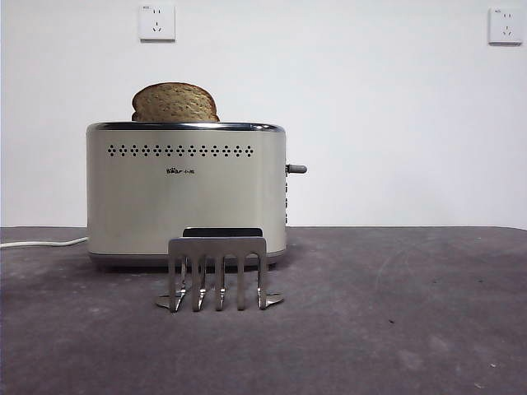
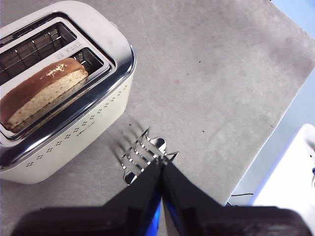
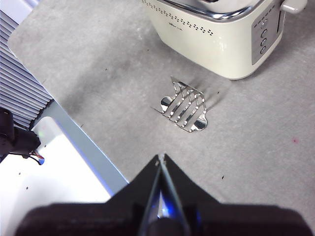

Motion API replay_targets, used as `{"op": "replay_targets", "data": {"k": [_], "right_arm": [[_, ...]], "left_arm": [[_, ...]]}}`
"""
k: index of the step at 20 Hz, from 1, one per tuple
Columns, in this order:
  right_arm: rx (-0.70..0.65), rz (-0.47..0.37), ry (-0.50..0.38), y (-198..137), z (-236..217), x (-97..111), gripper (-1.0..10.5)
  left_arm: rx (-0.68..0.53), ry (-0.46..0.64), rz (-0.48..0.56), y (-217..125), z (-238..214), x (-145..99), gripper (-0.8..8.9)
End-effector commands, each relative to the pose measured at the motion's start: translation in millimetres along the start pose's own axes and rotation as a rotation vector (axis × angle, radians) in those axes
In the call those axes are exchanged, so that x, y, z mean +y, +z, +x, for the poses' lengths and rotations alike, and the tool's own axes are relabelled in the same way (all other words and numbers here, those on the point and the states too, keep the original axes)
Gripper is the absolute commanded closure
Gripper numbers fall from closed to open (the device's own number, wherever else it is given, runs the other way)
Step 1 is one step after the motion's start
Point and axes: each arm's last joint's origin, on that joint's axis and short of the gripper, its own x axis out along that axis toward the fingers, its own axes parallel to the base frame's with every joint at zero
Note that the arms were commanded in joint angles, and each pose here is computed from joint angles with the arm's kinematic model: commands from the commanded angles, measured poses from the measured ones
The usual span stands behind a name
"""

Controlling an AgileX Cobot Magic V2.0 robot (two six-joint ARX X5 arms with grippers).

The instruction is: Pick up a slice of bread from the rack,put the bread on the toaster,press the button

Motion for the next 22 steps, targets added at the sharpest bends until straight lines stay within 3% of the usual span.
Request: {"op": "replay_targets", "data": {"k": [1, 11, 13, 18, 22], "right_arm": [[0.005, 0.002, -0.009, -1, 1, -3, 9.5], [0.004, 0.006, -0.011, -1, 1, -4, 9.5], [0.004, 0.006, -0.011, -1, 1, -4, 9.5], [0.001, 0.011, -0.017, -1, 0, -5, 9.5], [0.000, 0.014, -0.020, -1, 0, -6, 9.5]], "left_arm": [[-0.017, 0.005, 0.006, 2, 2, 1, 8.17], [-0.139, 0.075, 0.056, 8, -13, 1, 8.17], [-0.241, 0.158, 0.118, 6, -39, -8, 8.17], [-0.642, 0.366, 0.222, -20, -136, -37, 8.17], [-0.739, 0.579, 0.242, -61, -175, -57, 8.17]]}}
